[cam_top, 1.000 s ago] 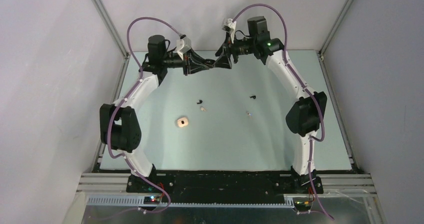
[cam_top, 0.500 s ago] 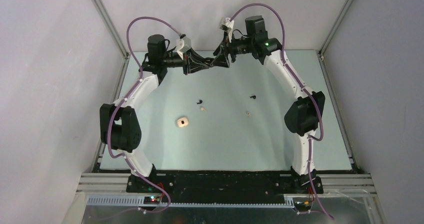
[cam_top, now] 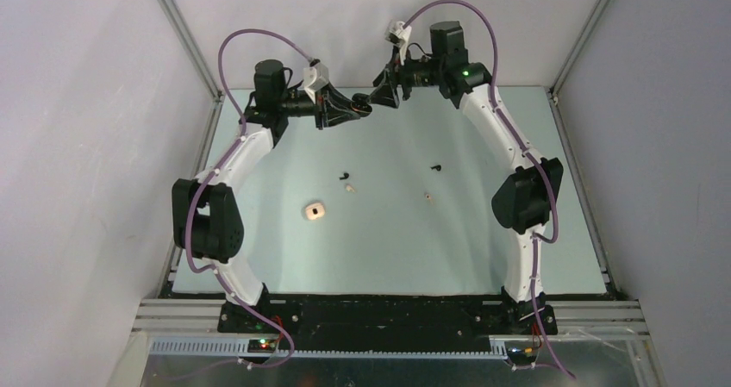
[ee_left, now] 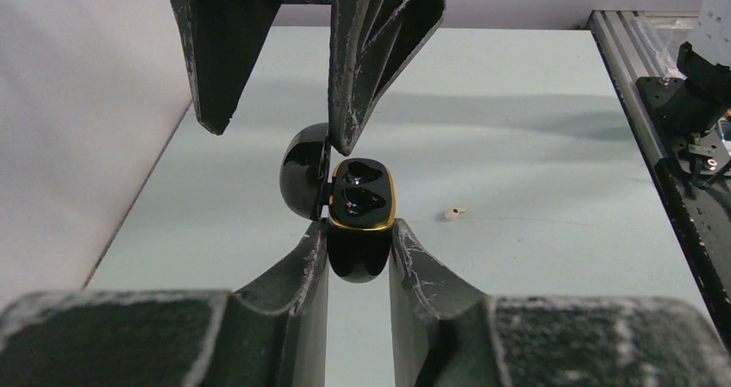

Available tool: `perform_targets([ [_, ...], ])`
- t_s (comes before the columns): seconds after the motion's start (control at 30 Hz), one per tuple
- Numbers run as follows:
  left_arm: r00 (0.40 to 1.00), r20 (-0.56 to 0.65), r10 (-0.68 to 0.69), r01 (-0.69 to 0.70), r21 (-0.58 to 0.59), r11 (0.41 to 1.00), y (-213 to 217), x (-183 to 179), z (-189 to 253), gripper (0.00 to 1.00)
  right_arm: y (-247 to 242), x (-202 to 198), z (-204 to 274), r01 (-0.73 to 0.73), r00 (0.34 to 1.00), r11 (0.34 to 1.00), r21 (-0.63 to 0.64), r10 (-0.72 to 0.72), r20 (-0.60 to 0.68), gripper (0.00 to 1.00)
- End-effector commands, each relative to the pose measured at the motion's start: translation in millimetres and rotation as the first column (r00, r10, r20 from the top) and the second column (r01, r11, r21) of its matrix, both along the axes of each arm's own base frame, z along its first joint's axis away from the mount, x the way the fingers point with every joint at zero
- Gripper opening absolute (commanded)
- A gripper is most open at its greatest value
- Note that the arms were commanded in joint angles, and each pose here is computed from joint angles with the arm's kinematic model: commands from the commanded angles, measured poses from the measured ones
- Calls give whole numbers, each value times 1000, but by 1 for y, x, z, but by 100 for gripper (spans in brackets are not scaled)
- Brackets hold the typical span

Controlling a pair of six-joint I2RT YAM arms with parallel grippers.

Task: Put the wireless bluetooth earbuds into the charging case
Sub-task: Open the charging case at the center of the board, then pick up the right earbud from the center of the board.

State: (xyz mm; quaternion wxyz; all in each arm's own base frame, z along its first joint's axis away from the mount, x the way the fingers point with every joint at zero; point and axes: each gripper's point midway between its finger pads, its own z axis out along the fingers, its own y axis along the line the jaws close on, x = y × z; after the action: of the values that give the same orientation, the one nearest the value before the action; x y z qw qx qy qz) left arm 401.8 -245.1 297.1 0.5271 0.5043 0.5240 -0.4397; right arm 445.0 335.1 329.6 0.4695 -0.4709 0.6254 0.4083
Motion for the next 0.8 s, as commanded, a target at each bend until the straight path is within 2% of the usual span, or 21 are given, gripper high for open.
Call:
perform_targets([
  [0.0,999,42,-25,26,-17,1000,-3,-2,19,0,2,2,19,9,999,1000,28,-10,45,66],
  [0.27,1000,-31,8,-8,-24,1000,1,6,16,0,-12,-31,65,-76,997,991,112,71,42,72],
  [0.37,999,-45,19,-20,-27,999,1,7,15,0,-32,-35,80,-24,998,992,120,17,59,74],
  [0.43,998,-62,26,-28,-30,999,2,8,15,0,-47,-33,70,17,998,996,92,-23,61,75],
  [0.53,995,-86,46,-49,-33,998,4,8,16,0,-72,-31,22,67,998,998,-21,-66,21,72],
  [0.57,994,-94,56,-59,-32,998,5,8,14,0,-84,-26,5,90,995,993,-78,-85,59,71],
  [0.67,990,-111,82,-87,-37,996,10,6,15,0,-112,-28,-43,126,992,967,-223,-121,34,64],
  [0.73,986,-129,105,-110,-38,993,15,6,14,0,-128,-24,-73,163,986,930,-329,-160,38,55],
  [0.77,982,-143,121,-127,-37,991,18,5,13,0,-141,-18,-94,222,973,891,-396,-231,26,52],
])
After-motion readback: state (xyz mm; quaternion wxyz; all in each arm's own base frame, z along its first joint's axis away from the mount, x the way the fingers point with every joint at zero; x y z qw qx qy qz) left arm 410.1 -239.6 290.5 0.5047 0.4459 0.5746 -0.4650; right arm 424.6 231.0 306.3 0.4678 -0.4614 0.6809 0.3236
